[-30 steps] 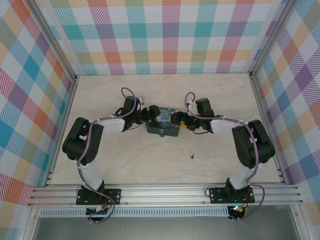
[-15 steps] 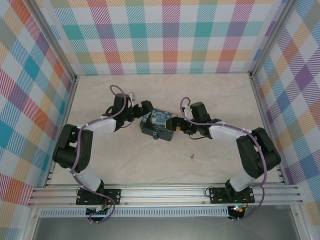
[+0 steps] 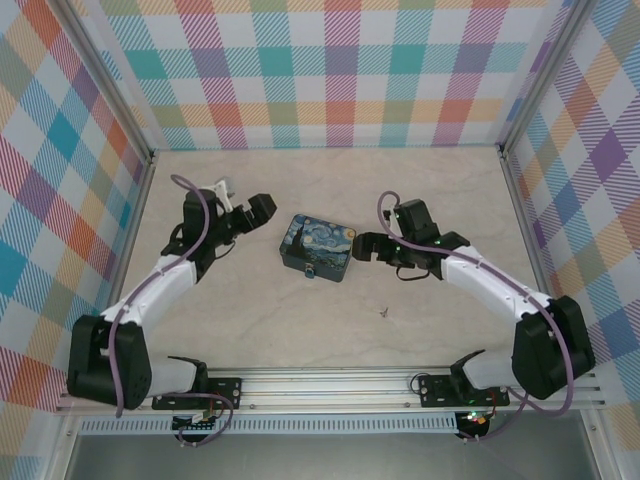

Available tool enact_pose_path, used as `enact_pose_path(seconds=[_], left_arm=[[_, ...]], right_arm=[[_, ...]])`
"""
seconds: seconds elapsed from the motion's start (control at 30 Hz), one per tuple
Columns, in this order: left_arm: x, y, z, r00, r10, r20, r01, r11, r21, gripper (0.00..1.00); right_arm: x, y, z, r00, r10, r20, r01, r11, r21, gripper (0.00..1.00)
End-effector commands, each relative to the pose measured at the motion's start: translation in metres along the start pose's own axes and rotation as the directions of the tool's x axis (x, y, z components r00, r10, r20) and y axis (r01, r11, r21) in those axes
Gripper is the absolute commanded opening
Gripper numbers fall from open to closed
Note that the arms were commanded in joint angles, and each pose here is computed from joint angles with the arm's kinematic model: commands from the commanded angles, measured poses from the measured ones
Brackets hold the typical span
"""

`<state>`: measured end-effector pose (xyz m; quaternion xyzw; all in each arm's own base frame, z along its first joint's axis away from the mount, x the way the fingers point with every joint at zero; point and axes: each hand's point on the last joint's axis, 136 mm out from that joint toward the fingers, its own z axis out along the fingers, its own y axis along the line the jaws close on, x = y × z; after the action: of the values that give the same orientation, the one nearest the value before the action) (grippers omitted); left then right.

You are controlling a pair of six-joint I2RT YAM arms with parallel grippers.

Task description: Unlock a padlock with a key

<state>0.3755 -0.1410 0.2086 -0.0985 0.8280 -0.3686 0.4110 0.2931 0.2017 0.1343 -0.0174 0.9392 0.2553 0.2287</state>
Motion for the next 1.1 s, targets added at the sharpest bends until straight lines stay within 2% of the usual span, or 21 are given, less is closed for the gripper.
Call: enact_pose_path(seconds=[0.0, 0.23, 0.43, 0.67, 0.83, 1.07], left_arm=[[0.031, -0.001, -0.021, 0.997, -0.017, -0.07, 0.019, 0.999, 0.029, 1.0], [0.063, 0.007, -0.053, 0.996, -0.058, -0.066, 0.061, 0.997, 0.042, 1.0], [0.076, 0.014, -0.052, 0.993, -0.079, -0.086, 0.083, 0.995, 0.052, 1.0], [0.076, 0.014, -0.044, 0.993, -0.078, -0.093, 0.084, 0.995, 0.061, 1.0], [0.077, 0.017, -0.043, 0.993, -0.077, -0.094, 0.083, 0.995, 0.053, 1.0], [0.079, 0.019, -0.043, 0.992, -0.082, -0.1, 0.087, 0.995, 0.047, 1.0]], right_arm=[[0.025, -0.015, -0.012, 0.995, 0.061, -0.084, -0.054, 0.995, 0.079, 0.96], [0.068, -0.036, -0.016, 0.967, 0.176, -0.183, -0.146, 0.975, 0.168, 0.89], [0.098, -0.046, -0.01, 0.939, 0.239, -0.248, -0.182, 0.956, 0.231, 0.85], [0.125, -0.052, 0.005, 0.909, 0.256, -0.329, -0.151, 0.938, 0.312, 0.72], [0.126, -0.059, 0.014, 0.909, 0.261, -0.326, -0.139, 0.925, 0.354, 0.62], [0.127, -0.077, 0.017, 0.912, 0.29, -0.289, -0.137, 0.882, 0.452, 0.54]])
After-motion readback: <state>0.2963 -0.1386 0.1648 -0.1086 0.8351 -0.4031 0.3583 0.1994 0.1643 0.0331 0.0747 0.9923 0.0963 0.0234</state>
